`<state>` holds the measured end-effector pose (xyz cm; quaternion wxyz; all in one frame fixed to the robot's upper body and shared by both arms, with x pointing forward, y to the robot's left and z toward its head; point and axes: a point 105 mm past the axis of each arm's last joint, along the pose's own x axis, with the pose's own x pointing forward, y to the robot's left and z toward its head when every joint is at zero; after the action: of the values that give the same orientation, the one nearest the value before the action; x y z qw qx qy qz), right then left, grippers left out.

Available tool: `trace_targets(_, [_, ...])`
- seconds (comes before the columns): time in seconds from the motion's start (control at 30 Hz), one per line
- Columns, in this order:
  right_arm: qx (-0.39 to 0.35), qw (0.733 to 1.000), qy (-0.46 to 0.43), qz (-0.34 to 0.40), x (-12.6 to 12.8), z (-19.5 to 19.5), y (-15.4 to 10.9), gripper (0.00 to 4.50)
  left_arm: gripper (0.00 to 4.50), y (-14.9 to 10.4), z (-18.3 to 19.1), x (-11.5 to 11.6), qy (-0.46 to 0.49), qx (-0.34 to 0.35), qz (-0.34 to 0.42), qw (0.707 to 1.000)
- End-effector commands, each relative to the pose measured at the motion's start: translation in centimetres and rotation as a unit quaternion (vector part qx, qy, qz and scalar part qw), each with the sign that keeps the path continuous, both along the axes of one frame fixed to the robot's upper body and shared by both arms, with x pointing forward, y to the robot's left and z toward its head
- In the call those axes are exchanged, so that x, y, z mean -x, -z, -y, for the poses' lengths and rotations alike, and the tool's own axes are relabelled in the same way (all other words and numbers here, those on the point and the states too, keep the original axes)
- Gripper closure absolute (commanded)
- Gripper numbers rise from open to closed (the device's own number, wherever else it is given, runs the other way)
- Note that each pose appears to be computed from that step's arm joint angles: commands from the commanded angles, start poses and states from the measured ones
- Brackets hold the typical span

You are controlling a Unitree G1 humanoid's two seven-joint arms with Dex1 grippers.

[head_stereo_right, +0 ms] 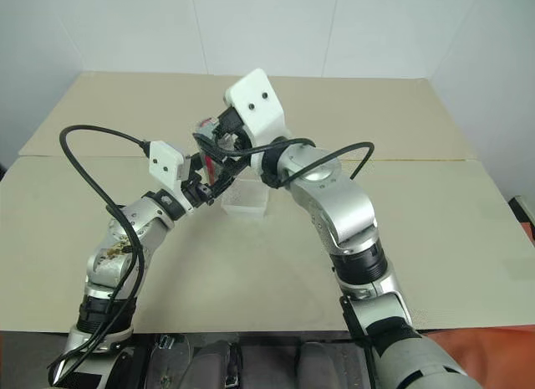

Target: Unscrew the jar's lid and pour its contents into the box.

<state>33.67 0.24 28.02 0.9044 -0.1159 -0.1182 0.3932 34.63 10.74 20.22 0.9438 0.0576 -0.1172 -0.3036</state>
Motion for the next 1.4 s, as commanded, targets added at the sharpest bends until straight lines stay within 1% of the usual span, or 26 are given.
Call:
trace_targets(0.03, [-0.017, 0.999, 0.039, 0.013, -0.3, 2.3, -1.0, 0.03, 1.66, -2.0, -0.5, 0.5, -0.002, 0.007, 0.038, 0.999])
trace_targets(0.6, [-0.02, 0.998, 0.057, 0.01, -0.1, 4.3, -0.7, 0.03, 1.66, -2.1, -0.4, 0.6, 0.004, 0.005, 0.035, 0.999])
trace_targets(1.0, [-0.019, 0.999, 0.045, 0.012, 0.3, 4.5, -0.7, 0.03, 1.66, -2.0, -0.5, 0.5, 0.003, 0.006, 0.035, 0.999])
trace_targets(1.2, [-0.044, 0.998, -0.046, 0.01, 2.4, 4.3, -1.7, 0.03, 1.66, -1.9, -0.7, 0.4, 0.01, 0.008, 0.035, 0.999])
trace_targets(1.3, [-0.048, 0.996, -0.069, 0.003, 2.6, 3.6, -1.7, 0.03, 1.66, -2.0, -0.7, 0.6, 0.027, 0.008, 0.038, 0.999])
trace_targets(1.4, [-0.047, 0.995, -0.082, -0.007, 2.1, 2.3, -1.6, 0.03, 1.66, -2.1, -0.6, 1.0, 0.049, 0.006, 0.04, 0.998])
